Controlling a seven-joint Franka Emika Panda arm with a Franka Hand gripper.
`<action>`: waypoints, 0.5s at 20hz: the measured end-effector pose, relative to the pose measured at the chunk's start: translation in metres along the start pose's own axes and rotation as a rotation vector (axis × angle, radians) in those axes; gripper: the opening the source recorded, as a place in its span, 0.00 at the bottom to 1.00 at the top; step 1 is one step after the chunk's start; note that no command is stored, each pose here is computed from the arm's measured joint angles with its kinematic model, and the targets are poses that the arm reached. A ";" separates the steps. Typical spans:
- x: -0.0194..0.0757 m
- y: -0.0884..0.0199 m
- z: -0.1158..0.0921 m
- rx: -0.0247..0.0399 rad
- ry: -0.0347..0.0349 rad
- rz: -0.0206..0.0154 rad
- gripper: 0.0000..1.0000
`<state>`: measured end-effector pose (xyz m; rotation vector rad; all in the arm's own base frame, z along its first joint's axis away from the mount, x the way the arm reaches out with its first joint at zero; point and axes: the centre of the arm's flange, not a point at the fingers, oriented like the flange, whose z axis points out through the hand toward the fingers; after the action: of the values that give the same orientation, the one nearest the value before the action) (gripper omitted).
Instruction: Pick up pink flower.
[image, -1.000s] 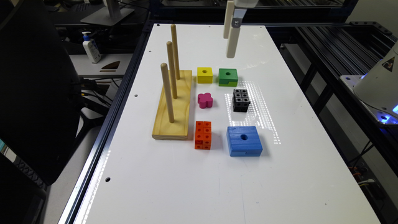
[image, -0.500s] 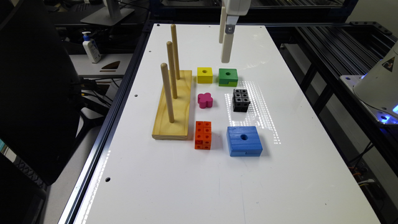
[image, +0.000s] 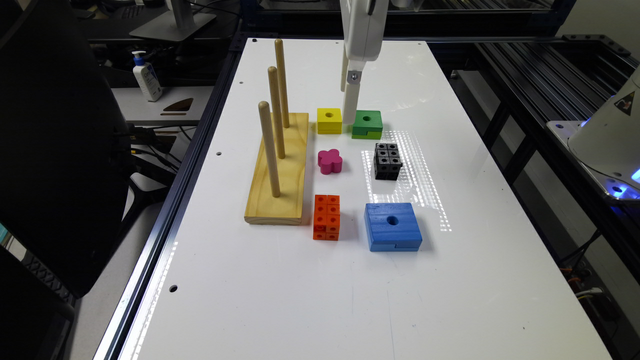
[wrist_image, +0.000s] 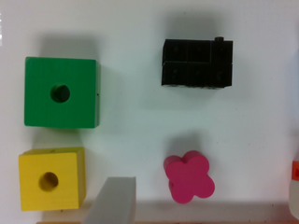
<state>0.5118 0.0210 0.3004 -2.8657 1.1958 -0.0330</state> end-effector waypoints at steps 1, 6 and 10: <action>0.0000 0.000 0.001 -0.0015 -0.0015 0.0002 1.00; 0.0017 0.000 0.027 -0.0073 -0.0090 0.0016 1.00; 0.0028 -0.001 0.038 -0.0053 -0.0080 0.0025 1.00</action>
<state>0.5157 0.0205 0.2625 -2.8661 1.2000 -0.0183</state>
